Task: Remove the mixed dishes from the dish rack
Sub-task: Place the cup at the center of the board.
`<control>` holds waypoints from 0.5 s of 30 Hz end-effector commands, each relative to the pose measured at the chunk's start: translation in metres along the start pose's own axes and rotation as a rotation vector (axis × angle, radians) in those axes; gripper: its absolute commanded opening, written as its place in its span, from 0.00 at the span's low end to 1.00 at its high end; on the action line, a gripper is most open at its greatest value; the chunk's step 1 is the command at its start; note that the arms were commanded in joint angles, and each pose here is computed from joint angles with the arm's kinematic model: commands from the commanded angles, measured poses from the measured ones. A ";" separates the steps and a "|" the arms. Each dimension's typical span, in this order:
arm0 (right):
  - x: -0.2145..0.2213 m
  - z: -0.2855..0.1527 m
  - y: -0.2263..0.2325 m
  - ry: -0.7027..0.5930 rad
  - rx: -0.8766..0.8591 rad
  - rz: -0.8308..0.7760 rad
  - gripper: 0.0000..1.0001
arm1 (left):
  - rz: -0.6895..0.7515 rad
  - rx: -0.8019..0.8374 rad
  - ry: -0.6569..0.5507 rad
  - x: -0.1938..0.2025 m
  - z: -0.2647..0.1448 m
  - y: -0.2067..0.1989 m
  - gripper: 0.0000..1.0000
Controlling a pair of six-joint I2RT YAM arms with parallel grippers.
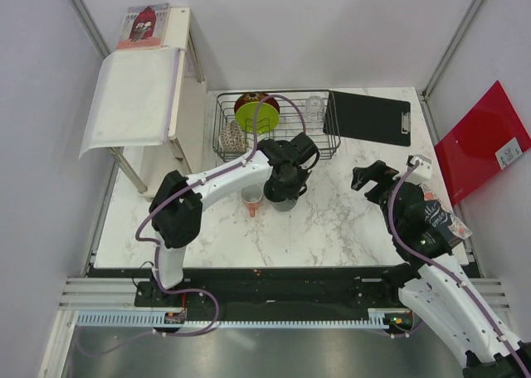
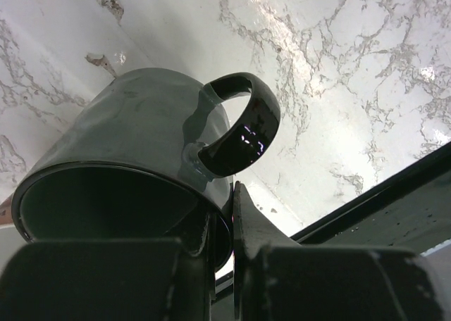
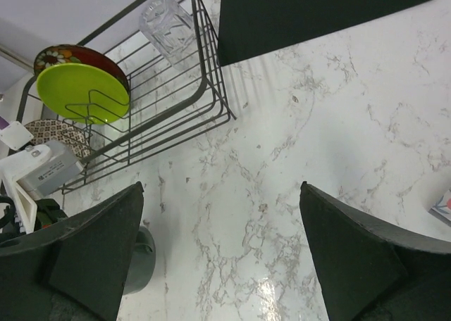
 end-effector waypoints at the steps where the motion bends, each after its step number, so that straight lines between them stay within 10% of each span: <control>1: 0.009 0.001 -0.002 0.018 -0.008 0.002 0.98 | 0.030 -0.009 -0.102 -0.014 0.000 -0.006 0.02; 15: 0.025 0.001 -0.007 0.036 -0.011 0.001 0.98 | 0.068 -0.103 -0.059 0.003 0.026 -0.003 0.03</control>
Point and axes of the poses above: each gripper's point midway between its finger pads, its own z axis out along the fingers, its own y axis along the line the jaws close on, x = y × z, the point moved 9 cm from there along -z, back along the fingers, and after that the axes turned 12 degrees about -z, right-handed, at the moved point
